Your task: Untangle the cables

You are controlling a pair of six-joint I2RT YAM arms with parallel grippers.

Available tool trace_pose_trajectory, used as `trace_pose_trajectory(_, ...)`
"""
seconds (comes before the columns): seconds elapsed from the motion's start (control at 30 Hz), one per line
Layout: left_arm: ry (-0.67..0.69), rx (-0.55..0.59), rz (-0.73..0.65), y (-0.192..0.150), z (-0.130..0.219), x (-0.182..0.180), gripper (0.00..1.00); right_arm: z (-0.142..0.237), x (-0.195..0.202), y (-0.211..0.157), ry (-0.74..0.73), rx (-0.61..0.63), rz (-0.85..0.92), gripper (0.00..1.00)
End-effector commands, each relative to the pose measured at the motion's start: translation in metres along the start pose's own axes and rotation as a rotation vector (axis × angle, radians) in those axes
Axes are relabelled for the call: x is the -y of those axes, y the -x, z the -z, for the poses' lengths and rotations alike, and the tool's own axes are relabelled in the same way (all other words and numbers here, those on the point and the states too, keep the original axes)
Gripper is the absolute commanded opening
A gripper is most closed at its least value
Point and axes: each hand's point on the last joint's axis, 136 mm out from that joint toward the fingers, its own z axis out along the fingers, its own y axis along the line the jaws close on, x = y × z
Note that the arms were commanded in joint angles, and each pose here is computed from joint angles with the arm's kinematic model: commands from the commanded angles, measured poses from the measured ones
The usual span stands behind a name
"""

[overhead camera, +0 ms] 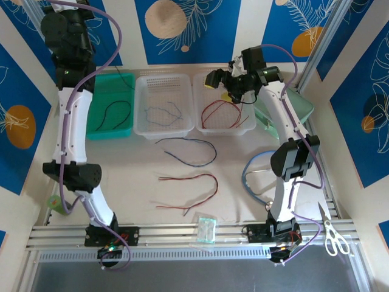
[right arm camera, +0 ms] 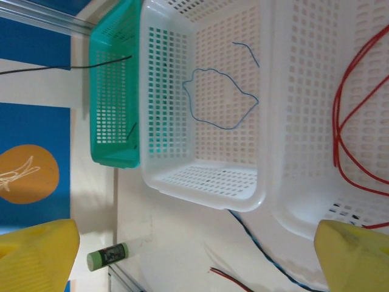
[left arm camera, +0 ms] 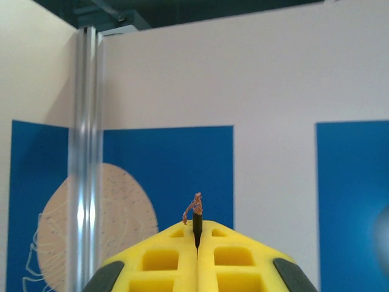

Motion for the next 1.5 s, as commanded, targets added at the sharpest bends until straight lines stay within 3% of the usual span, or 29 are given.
trace_pose_trajectory(0.0,0.081,0.05,-0.038,0.004,-0.008,-0.02,0.0,-0.002,-0.007,0.0,0.038,-0.048,-0.031,0.99)
trace_pose_trajectory(0.13,0.066,-0.087,-0.038,-0.051,-0.01,-0.021,0.0,-0.004,-0.015,0.002,0.046,-0.054,-0.019,0.99)
trace_pose_trajectory(0.23,0.042,-0.226,-0.035,-0.114,0.002,-0.016,0.0,-0.007,-0.023,-0.004,0.063,-0.07,-0.004,0.99)
trace_pose_trajectory(0.43,0.069,-0.652,-0.04,-0.272,0.055,-0.031,0.0,-0.005,-0.042,-0.026,0.087,-0.115,0.055,0.99)
trace_pose_trajectory(0.6,0.228,-0.973,0.086,-0.374,0.102,-0.078,0.0,0.012,-0.054,-0.045,0.133,-0.14,0.082,0.99)
trace_pose_trajectory(0.7,0.264,-1.11,0.103,-0.412,0.119,-0.086,0.0,0.018,-0.052,-0.054,0.134,-0.14,0.093,0.99)
trace_pose_trajectory(1.0,0.25,-1.359,0.178,-0.504,0.174,-0.073,0.0,0.032,-0.044,-0.071,0.154,-0.127,0.072,0.99)
trace_pose_trajectory(1.2,0.158,-1.504,0.26,-0.545,0.202,-0.05,0.0,0.05,-0.039,-0.08,0.142,-0.102,0.066,0.99)
trace_pose_trajectory(1.23,0.143,-1.514,0.275,-0.547,0.201,-0.046,0.04,0.052,-0.038,-0.082,0.138,-0.098,0.066,0.99)
trace_pose_trajectory(1.3,0.139,-1.532,0.287,-0.547,0.201,-0.044,0.46,0.055,-0.035,-0.086,0.126,-0.091,0.059,0.99)
trace_pose_trajectory(1.37,0.144,-1.523,0.29,-0.541,0.195,-0.044,0.75,0.058,-0.03,-0.089,0.107,-0.079,0.051,0.99)
trace_pose_trajectory(1.47,0.152,-1.455,0.215,-0.514,0.179,-0.047,0.95,0.061,-0.024,-0.095,0.089,-0.068,0.045,0.99)
